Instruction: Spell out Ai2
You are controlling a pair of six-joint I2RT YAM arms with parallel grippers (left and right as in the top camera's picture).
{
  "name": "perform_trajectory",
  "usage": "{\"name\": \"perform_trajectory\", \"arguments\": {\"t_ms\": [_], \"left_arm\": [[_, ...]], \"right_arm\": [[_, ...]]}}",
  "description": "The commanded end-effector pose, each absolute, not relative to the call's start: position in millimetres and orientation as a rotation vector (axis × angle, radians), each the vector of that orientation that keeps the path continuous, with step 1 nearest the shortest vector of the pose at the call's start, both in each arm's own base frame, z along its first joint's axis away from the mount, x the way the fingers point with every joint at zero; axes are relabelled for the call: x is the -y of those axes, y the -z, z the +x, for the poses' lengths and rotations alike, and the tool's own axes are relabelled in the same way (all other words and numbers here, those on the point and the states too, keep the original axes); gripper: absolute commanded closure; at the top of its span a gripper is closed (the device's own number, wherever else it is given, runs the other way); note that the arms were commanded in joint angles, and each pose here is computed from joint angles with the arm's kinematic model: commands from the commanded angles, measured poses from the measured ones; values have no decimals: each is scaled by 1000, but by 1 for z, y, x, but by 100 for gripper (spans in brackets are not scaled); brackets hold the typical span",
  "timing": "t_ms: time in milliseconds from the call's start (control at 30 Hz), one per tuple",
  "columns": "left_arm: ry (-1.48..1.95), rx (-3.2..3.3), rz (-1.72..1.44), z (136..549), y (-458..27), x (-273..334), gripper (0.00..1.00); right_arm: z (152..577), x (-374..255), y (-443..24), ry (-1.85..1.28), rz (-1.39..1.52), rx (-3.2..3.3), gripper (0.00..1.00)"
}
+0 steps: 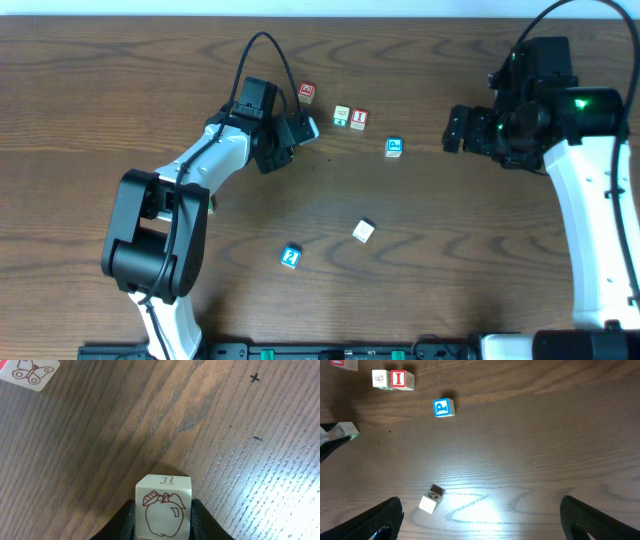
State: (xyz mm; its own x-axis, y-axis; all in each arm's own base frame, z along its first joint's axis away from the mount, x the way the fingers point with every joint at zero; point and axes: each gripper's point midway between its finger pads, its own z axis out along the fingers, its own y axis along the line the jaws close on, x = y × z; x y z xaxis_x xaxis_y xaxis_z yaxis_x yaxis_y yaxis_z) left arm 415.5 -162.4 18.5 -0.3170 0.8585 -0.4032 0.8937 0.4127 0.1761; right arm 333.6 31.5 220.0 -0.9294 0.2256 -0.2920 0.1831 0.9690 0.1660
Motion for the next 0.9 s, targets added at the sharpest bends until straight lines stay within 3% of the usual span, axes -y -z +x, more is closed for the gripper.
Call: {"name": "perform_trajectory", "arguments": {"t_ms": [0, 167, 333, 633, 867], "left_arm": [[28, -2320, 1340, 431, -26, 153, 89], [-12, -2485, 934, 443, -38, 139, 87], [-149, -2589, 672, 443, -38, 114, 94], [-692, -2468, 773, 446, -58, 94, 94], [-784, -2386, 937, 441, -55, 123, 94]], "right_arm": [[334, -33, -226, -184, 269, -2789, 1], [334, -33, -225, -184, 269, -2790, 1], [334, -33, -225, -183, 269, -2791, 1], [334, -33, -225, -184, 269, -2791, 1], [333, -33, -225, -183, 269, -2793, 1]]}}
